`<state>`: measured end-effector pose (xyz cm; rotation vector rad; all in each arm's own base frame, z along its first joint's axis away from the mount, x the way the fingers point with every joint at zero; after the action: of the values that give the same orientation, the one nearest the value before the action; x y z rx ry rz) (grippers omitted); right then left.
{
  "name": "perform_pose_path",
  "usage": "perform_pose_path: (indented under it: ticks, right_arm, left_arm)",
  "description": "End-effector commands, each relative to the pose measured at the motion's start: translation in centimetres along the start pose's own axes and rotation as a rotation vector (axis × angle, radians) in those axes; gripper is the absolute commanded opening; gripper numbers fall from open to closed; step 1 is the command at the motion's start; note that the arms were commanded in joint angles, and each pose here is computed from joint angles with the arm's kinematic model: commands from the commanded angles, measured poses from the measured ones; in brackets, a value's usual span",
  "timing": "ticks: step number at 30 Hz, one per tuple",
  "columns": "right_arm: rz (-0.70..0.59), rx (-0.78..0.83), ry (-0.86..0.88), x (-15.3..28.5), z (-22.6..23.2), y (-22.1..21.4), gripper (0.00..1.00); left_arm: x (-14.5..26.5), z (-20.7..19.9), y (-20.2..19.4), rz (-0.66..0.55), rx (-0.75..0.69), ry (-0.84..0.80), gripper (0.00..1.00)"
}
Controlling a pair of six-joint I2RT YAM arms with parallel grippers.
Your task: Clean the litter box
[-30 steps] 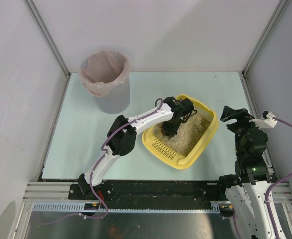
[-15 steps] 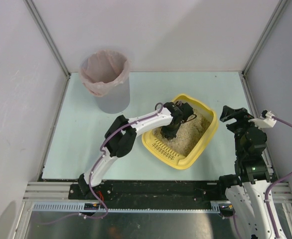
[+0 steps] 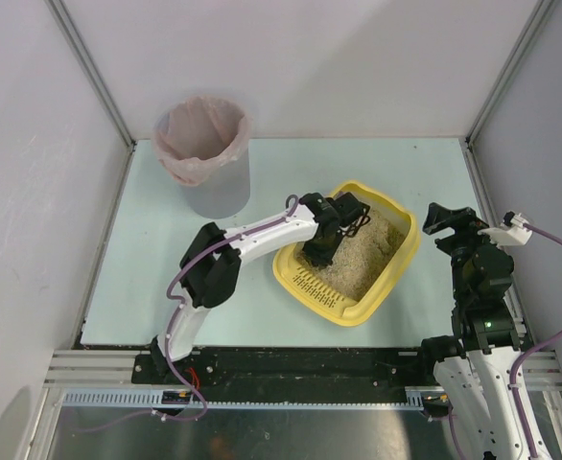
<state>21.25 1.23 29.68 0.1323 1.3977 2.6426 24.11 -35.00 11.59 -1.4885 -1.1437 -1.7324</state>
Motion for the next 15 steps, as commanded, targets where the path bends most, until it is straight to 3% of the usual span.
perform_pose_path:
  ticks: [1,8,15]
  right_arm:
    - [-0.023,-0.023,0.028,-0.2,0.6,0.5,0.84]
    - [-0.026,-0.034,0.044,0.0,0.8,0.6,0.84]
    - [-0.041,-0.037,0.051,0.4,0.9,1.0,0.84]
  left_arm:
    - [3.5,-1.0,-0.5,-0.041,-0.055,-0.095,0.00]
    - [3.5,-0.9,-2.6,0.009,-0.124,-0.066,0.00]
    - [5.5,-1.1,-3.9,-0.041,-0.196,-0.026,0.00]
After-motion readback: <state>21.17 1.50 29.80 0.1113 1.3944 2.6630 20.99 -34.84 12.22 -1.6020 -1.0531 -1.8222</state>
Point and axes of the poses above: each gripper's point midway between its finger pads, its own x axis back along the fingers, its own z axis along the line the jaws close on, y = z × x, the point moved 5 cm from there along x, back along the fingers, and after that the axes turned 1 degree about x, right-handed, at the moved point
